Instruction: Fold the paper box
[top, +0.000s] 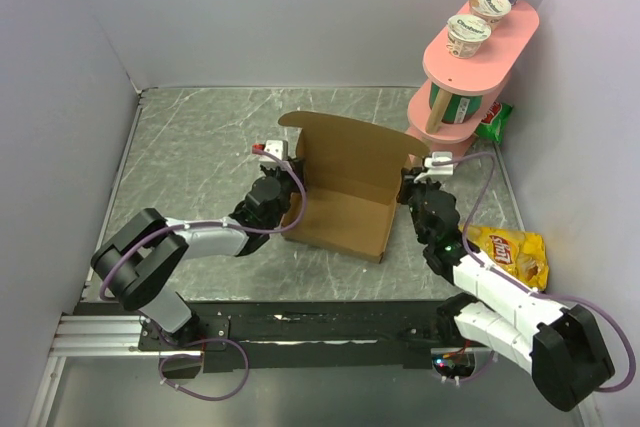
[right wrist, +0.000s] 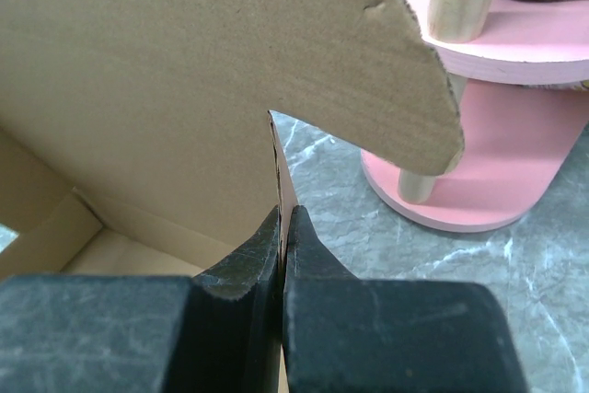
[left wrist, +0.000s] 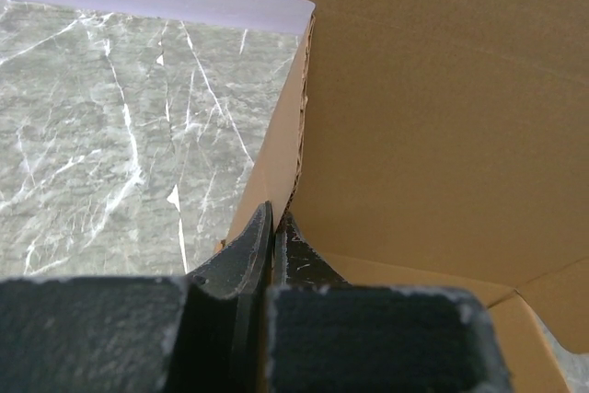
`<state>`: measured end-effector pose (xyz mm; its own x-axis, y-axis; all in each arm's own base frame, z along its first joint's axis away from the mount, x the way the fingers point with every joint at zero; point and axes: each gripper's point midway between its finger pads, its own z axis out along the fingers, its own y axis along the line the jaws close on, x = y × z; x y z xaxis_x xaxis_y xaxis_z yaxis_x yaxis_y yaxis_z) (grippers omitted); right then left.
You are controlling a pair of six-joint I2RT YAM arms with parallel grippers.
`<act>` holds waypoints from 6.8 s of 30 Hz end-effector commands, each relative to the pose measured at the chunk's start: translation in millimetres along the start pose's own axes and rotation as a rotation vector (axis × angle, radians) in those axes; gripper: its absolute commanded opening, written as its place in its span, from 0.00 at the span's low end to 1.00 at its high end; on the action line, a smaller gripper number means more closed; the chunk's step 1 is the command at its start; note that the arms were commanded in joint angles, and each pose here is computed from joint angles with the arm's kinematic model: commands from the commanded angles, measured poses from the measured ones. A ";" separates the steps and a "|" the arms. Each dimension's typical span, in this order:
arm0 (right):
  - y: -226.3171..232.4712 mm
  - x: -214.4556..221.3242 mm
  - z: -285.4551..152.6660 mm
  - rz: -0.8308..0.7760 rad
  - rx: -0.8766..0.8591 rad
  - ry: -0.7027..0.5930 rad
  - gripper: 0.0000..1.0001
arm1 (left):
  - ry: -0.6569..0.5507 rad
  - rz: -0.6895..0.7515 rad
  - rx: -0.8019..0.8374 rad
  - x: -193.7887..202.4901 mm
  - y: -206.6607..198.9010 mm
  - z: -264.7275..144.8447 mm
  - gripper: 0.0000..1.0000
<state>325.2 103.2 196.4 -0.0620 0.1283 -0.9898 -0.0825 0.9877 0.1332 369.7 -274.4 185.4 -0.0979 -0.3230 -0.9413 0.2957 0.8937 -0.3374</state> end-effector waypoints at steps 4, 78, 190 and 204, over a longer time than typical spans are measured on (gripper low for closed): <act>55.1 -31.6 6.9 0.167 -0.132 -0.025 0.00 | 0.140 -0.077 0.219 43.9 -51.0 -35.0 0.01; 36.2 108.2 -73.8 0.046 0.326 0.125 0.00 | -0.016 -0.192 0.382 -132.4 -39.0 -183.1 0.79; 62.8 85.0 -52.5 0.077 -0.365 0.611 1.00 | 0.418 -0.050 0.136 49.8 30.8 -106.3 0.94; 34.4 106.7 -25.7 0.182 -0.388 0.770 0.84 | 0.343 -0.187 0.234 20.2 55.5 -120.9 0.99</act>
<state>276.4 137.1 75.2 -0.7625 0.0623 -0.6440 -0.2638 0.8789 0.3974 270.1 -187.6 127.9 -0.4825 -0.2849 -0.8283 0.3759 0.7867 -0.4896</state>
